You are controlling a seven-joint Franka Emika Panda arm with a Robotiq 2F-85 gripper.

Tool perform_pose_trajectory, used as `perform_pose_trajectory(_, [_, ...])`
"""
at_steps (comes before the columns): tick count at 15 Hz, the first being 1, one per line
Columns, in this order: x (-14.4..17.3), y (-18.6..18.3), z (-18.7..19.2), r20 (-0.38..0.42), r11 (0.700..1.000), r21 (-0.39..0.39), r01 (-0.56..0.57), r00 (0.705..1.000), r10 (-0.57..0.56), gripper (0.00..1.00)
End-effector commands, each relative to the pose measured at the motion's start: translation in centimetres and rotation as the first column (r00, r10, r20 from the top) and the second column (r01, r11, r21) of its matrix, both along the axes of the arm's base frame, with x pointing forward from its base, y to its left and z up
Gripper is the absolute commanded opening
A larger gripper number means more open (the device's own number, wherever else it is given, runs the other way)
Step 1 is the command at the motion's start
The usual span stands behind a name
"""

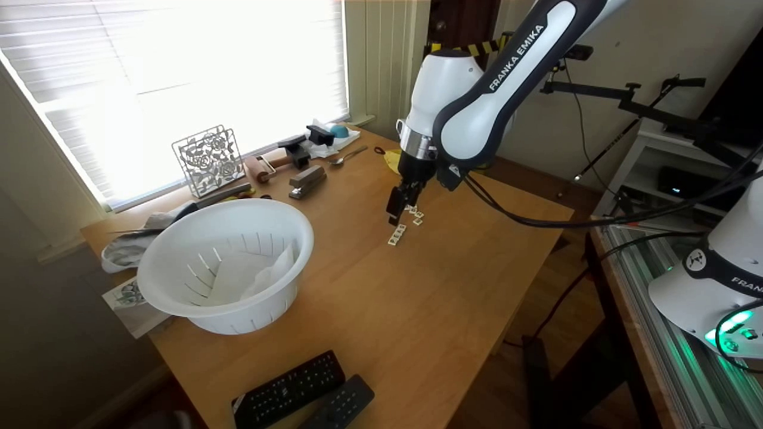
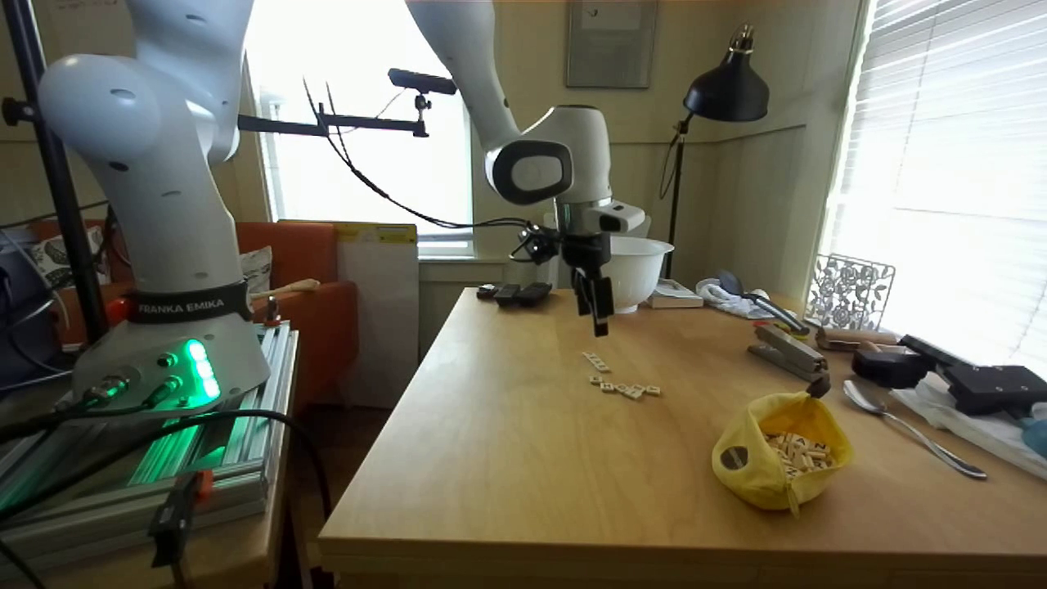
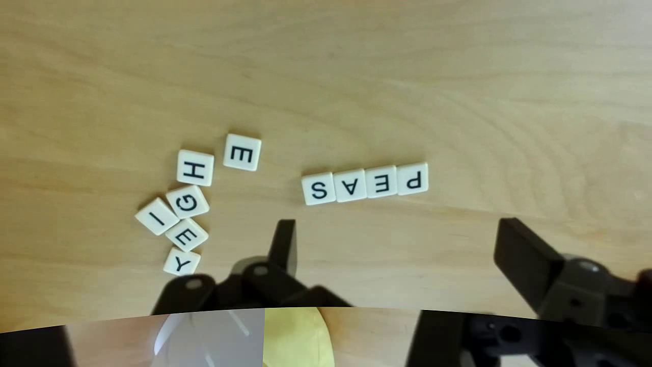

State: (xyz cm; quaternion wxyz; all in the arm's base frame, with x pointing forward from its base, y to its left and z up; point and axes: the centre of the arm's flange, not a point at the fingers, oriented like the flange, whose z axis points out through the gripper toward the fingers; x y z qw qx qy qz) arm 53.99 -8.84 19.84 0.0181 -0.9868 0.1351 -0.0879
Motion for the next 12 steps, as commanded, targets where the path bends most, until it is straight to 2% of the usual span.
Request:
perform_pose_trajectory(1, [-0.8,0.3,1.8,-0.017,1.000,0.008,-0.005,1.000,0.005,1.00])
perform_pose_trajectory(2, [0.0,0.1,0.6,-0.005,1.000,0.002,-0.002,1.000,0.002,1.00])
perform_pose_trajectory(12, [-0.2,0.2,1.0,-0.009,1.000,0.003,-0.004,1.000,0.004,1.00])
